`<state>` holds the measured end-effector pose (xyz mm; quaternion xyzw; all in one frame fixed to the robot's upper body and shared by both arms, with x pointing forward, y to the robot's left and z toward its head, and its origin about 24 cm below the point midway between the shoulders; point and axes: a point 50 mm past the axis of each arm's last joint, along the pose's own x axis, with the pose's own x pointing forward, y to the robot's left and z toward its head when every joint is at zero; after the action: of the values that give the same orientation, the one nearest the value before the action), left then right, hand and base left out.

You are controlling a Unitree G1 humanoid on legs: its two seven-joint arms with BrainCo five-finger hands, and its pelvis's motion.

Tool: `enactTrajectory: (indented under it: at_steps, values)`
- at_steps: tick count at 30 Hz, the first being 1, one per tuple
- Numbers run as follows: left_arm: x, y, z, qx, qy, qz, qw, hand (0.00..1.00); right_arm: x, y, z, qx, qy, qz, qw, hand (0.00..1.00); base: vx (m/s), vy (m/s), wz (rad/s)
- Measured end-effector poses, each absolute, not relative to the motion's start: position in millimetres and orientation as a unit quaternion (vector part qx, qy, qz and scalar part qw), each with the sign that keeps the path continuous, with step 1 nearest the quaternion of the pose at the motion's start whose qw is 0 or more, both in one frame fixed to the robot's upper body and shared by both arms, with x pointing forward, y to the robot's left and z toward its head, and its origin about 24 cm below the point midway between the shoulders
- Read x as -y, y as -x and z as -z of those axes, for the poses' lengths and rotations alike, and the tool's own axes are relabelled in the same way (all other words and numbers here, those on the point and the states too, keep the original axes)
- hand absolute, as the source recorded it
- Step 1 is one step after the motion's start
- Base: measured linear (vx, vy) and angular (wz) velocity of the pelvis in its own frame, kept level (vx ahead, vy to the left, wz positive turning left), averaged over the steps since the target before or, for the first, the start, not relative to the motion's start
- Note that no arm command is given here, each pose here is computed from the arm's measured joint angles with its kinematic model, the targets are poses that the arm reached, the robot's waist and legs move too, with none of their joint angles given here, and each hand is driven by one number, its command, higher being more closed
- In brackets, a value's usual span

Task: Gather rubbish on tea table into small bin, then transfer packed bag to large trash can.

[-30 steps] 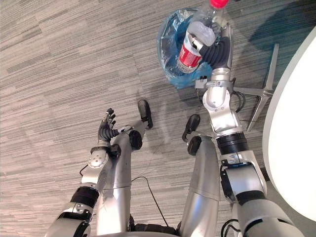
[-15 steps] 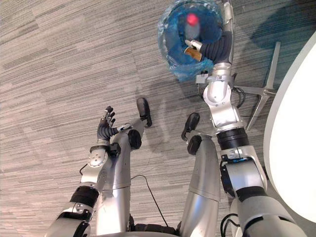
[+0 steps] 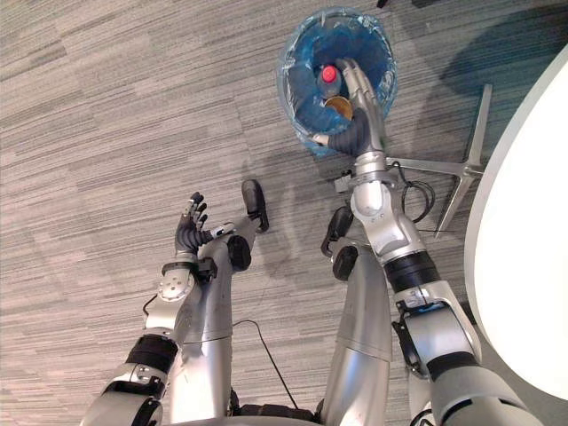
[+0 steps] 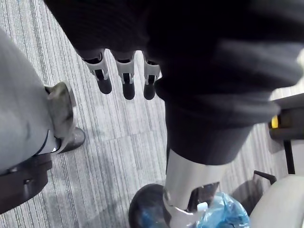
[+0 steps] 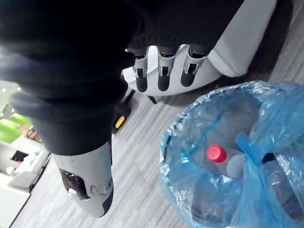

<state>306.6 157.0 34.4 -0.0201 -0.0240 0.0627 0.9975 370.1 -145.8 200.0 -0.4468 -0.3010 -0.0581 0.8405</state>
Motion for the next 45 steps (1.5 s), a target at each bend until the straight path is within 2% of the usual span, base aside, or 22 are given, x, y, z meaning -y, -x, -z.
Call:
enactTrajectory:
  at_steps: [7,15,16,30,45]
  values:
    - [-164,-307,-37,0.031,0.010,-0.066,0.997,0.00,145,-388,-186,0.245,0.541,0.037,0.804,0.00,-0.01,-0.006,0.03]
    - [-167,-312,-45,0.047,0.011,-0.074,0.996,0.00,159,-399,-180,0.191,0.581,0.062,0.789,0.00,-0.04,-0.004,0.09]
    - [-168,-312,-47,0.051,0.013,-0.074,0.996,0.00,161,-401,-178,0.181,0.583,0.066,0.789,1.00,-0.05,0.002,0.10]
    - [-169,-313,-55,0.068,0.025,-0.076,0.994,0.00,149,-402,-176,0.181,0.558,0.077,0.806,1.00,-0.05,0.011,0.00]
    - [-155,-312,-49,0.046,0.046,-0.070,0.995,0.00,155,-368,-192,0.260,0.379,0.142,0.877,1.00,-0.05,0.006,-0.05]
